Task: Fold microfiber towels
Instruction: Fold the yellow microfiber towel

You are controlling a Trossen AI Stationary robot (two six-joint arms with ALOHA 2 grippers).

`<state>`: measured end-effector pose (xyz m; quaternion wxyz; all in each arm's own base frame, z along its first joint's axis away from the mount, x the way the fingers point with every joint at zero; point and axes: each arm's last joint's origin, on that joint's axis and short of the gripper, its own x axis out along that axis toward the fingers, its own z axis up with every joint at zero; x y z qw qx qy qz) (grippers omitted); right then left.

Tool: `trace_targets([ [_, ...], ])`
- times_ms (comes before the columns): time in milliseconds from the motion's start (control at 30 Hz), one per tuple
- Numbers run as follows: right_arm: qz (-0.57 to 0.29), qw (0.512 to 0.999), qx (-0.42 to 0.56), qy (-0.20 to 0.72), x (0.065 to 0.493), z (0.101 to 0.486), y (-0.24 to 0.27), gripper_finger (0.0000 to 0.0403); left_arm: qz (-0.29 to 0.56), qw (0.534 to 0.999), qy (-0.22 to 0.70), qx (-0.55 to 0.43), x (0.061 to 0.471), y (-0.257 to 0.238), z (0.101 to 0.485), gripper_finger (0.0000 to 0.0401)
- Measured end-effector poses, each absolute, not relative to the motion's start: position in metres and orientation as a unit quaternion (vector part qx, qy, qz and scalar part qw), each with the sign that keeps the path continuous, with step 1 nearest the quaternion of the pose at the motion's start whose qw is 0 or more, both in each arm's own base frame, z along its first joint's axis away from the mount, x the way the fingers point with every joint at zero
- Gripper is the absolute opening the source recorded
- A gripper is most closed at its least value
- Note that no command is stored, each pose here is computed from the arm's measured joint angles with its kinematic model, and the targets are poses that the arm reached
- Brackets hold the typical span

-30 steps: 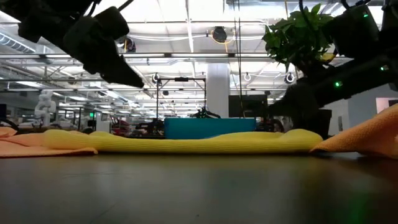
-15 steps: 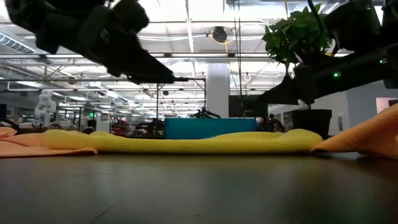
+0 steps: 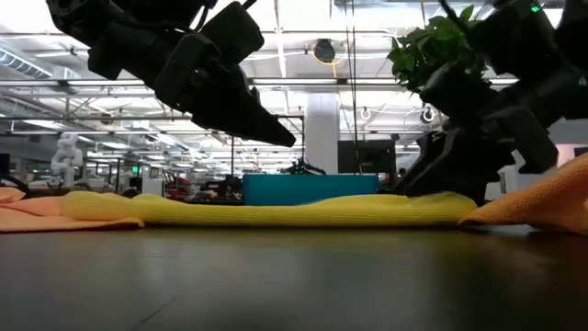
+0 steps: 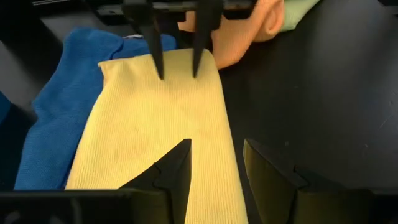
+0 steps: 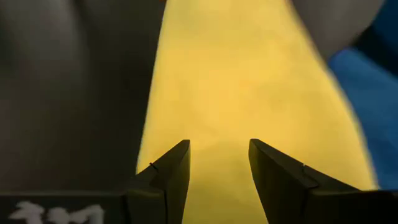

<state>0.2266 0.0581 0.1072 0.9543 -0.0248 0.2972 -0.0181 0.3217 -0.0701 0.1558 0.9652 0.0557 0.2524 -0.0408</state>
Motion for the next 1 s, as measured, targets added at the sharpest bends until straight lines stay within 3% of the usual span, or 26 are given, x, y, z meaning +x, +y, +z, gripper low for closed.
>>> trace_targets([
  [433,0.054,0.912,-0.081,0.399,0.251,0.140,0.100,0.0168,-0.040,0.965,0.256,0.035,0.320,-0.073,0.156,0.0147],
  [733,0.002,0.868,-0.151,0.473,0.234,0.132,0.099,0.0198,-0.048,0.965,0.256,0.030,0.319,-0.080,0.156,0.0147],
  [1000,-0.007,0.856,-0.147,0.496,0.230,0.130,0.097,0.0191,-0.043,0.966,0.256,0.021,0.319,-0.080,0.156,0.0147],
])
